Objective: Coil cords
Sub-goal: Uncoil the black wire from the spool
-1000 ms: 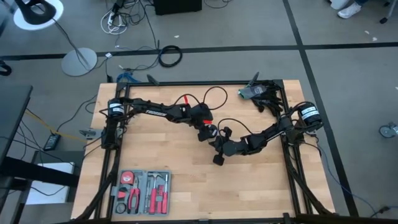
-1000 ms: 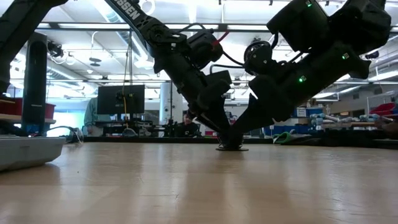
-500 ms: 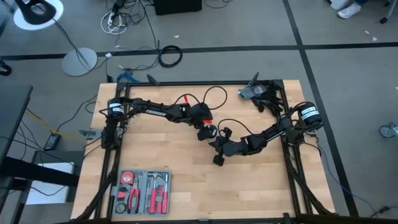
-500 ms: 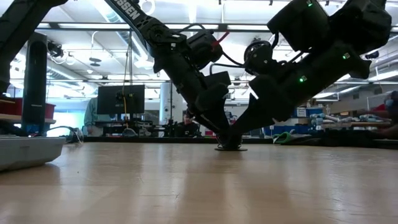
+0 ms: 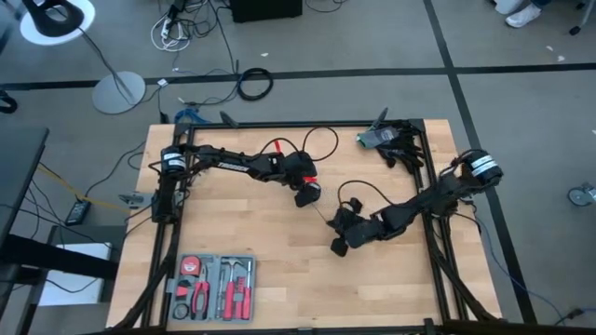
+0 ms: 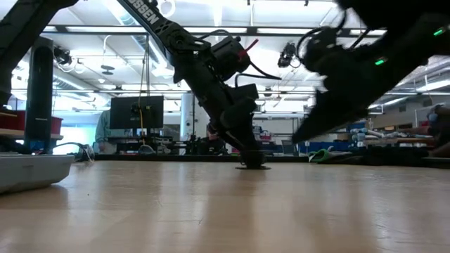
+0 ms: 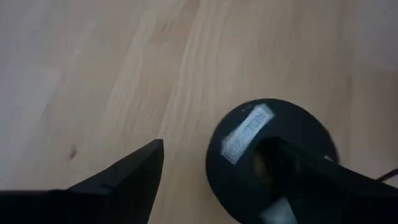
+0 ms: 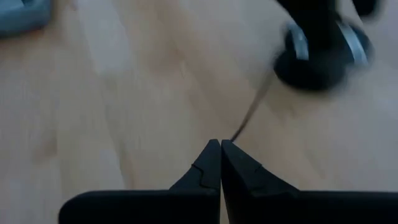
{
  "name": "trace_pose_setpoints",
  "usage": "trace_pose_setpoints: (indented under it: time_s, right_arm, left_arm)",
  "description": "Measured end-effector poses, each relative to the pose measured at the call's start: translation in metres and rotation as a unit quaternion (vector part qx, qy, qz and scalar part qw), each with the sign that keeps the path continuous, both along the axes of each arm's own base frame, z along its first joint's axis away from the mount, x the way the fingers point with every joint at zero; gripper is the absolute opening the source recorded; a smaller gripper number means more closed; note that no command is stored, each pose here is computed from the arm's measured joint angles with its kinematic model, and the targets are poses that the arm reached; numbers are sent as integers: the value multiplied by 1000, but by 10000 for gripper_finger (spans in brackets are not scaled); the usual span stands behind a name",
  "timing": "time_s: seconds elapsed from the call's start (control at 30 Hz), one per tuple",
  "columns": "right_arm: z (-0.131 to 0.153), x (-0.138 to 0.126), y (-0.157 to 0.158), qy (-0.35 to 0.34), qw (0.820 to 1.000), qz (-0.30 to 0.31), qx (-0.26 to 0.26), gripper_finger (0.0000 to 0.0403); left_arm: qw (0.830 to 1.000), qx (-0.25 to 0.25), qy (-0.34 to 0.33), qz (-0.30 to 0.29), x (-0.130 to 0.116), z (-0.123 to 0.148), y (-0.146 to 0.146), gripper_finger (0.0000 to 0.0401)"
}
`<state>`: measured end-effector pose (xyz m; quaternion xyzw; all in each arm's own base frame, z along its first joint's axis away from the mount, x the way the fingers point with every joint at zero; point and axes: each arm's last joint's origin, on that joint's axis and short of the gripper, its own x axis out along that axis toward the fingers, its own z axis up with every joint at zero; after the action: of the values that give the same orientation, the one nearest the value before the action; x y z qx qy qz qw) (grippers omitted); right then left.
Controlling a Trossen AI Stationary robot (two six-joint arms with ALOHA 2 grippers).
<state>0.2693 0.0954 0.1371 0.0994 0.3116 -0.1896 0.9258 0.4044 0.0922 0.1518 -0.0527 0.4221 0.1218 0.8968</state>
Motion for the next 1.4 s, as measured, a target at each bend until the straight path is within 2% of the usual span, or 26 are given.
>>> trace_pose_setpoints:
  time_s: [0.2,0.33,0.43,0.5,0.57,0.6,0.63,0.67,0.83,0.93,1.03,1.13,1.27,1.4]
  right_arm:
    - [18,-45,12,64,996,-50,47,0]
    - [28,-78,17,135,979,-79,128,0]
    - [34,-106,18,227,944,-129,204,0]
    - [36,-126,17,324,894,-177,254,0]
    - [39,-141,15,389,849,-227,277,0]
    - [41,-145,15,401,837,-246,281,0]
    - [42,-148,15,401,835,-251,281,2]
    - [43,-149,16,387,843,-248,278,5]
    - [48,-139,21,224,924,-197,238,27]
    - [52,-128,26,137,955,-149,218,36]
    - [56,-121,30,83,970,-111,199,40]
    - [58,-118,33,67,975,-89,194,39]
    - [59,-117,33,57,977,-84,189,40]
    - [62,-113,33,9,987,-76,140,52]
  left_arm:
    - [1000,1,5,12,-3,1,7,302]
    - [1000,-3,12,15,-5,1,8,302]
    - [1000,-6,9,12,-5,4,7,302]
    - [999,1,31,18,-8,0,7,302]
    - [999,1,45,24,-10,-5,9,302]
    - [999,2,44,25,-10,-5,9,302]
    - [999,3,36,24,-9,-2,9,302]
    - [999,4,29,22,-8,0,8,302]
    - [999,0,31,21,-8,-1,8,302]
    - [999,0,28,21,-8,-1,8,302]
    - [999,-5,27,17,-8,0,7,302]
    - [1000,-2,16,18,-9,8,7,302]
    - [999,14,-19,26,-14,35,10,302]
    - [997,47,-50,44,-19,57,17,302]
